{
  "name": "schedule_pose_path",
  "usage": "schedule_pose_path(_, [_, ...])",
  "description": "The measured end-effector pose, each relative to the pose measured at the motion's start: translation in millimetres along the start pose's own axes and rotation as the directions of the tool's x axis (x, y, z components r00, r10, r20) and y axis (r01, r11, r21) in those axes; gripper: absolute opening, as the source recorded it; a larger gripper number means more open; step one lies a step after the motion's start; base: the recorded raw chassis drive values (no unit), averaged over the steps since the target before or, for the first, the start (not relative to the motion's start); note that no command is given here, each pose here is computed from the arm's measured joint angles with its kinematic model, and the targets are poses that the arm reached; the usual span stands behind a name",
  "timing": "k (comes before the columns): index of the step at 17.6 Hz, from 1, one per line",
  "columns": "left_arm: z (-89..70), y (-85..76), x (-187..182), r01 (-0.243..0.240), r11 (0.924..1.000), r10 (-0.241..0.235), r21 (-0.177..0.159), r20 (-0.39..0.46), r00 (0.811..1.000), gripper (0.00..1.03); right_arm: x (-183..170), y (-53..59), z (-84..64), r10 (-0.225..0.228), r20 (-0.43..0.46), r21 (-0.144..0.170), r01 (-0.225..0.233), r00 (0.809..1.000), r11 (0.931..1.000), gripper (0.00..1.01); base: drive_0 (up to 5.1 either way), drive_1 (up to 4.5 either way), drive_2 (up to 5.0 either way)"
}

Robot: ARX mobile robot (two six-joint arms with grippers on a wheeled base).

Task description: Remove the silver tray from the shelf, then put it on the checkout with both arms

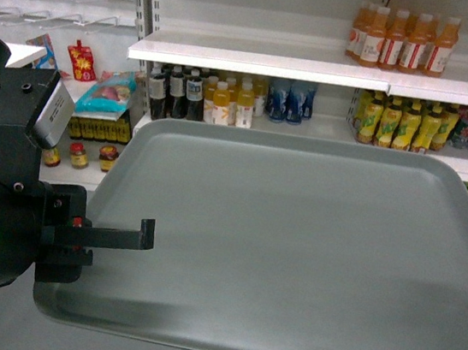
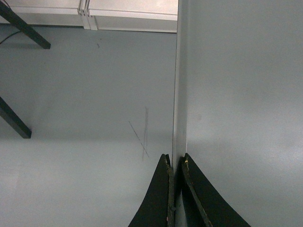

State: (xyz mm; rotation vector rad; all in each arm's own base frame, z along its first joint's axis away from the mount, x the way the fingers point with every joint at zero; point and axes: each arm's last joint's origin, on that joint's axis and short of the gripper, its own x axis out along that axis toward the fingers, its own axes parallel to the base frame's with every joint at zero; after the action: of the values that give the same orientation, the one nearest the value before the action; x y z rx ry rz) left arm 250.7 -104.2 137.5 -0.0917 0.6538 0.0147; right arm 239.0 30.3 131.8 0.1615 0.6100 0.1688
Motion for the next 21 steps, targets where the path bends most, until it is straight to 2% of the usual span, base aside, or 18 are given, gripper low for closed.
schedule_pose_path(16, [0.0,0.1,0.0,-0.001,1.0,0.001,0.0,0.0,1.0,0.03,0.0,0.0,0.2,-0.001,0.002,0.0,0.001,1.0,1.0,0.03,0.1,-4.09,4.2])
schedule_pose_path(21, [-0.4,-0.9,-0.4,-0.002,1.0,0.002,0.002,0.001,1.0,0.03,-0.2,-0.8,-0.8,-0.006,-0.003,0.001,0.006,1.0,1.0,0.03,-4.4,0.45,4.0])
